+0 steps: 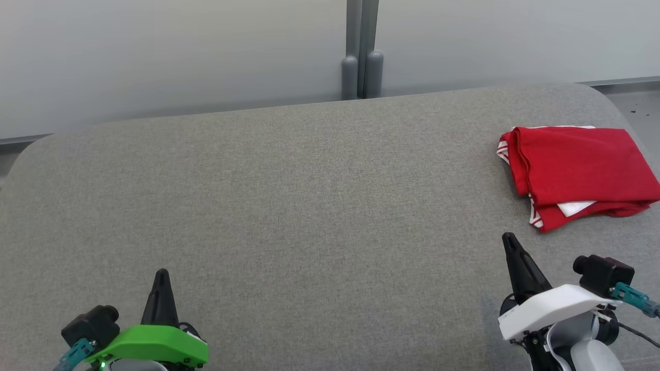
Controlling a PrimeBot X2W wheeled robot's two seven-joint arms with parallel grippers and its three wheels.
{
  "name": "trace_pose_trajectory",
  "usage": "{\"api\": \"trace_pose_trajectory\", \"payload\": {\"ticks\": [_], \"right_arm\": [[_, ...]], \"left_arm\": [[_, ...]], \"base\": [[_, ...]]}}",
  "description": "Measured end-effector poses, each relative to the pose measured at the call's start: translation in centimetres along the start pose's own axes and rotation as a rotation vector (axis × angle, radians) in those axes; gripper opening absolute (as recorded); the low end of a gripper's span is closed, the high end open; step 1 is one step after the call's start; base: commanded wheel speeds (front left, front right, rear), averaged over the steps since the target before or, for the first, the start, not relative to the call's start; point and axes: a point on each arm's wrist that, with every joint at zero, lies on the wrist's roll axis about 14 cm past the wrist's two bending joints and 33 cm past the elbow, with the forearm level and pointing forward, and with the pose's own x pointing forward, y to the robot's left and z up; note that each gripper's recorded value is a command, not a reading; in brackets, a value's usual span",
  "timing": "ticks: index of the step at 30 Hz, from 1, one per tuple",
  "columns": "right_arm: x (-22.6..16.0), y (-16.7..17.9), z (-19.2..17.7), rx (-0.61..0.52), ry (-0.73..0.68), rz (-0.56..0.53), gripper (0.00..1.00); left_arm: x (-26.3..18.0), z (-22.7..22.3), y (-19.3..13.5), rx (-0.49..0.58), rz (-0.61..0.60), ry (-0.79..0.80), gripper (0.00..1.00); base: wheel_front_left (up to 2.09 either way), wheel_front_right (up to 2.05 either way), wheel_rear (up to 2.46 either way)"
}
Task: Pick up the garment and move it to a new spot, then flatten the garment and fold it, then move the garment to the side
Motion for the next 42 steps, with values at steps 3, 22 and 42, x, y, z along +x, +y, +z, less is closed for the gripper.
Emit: {"api": "trace_pose_trajectory", "payload": {"ticks": [3, 22, 42], "right_arm": [[0.2, -0.2, 0.2, 0.049, -0.004, -0.007, 0.0], [0.9, -1.9, 0.7, 0.32, -0.016, -0.049, 0.0], [1.7, -3.0, 1.4, 0.562, -0.043, -0.068, 0.0]], "left_arm": [[0.3, 0.0, 0.0, -0.042, 0.002, 0.01, 0.0], [1.8, 0.6, -0.2, -0.302, 0.0, 0.039, 0.0], [3.0, 1.3, -0.6, -0.527, -0.02, 0.05, 0.0]], "base": [[0.0, 0.0, 0.0], [0.0, 0.0, 0.0], [0.0, 0.0, 0.0]]}}
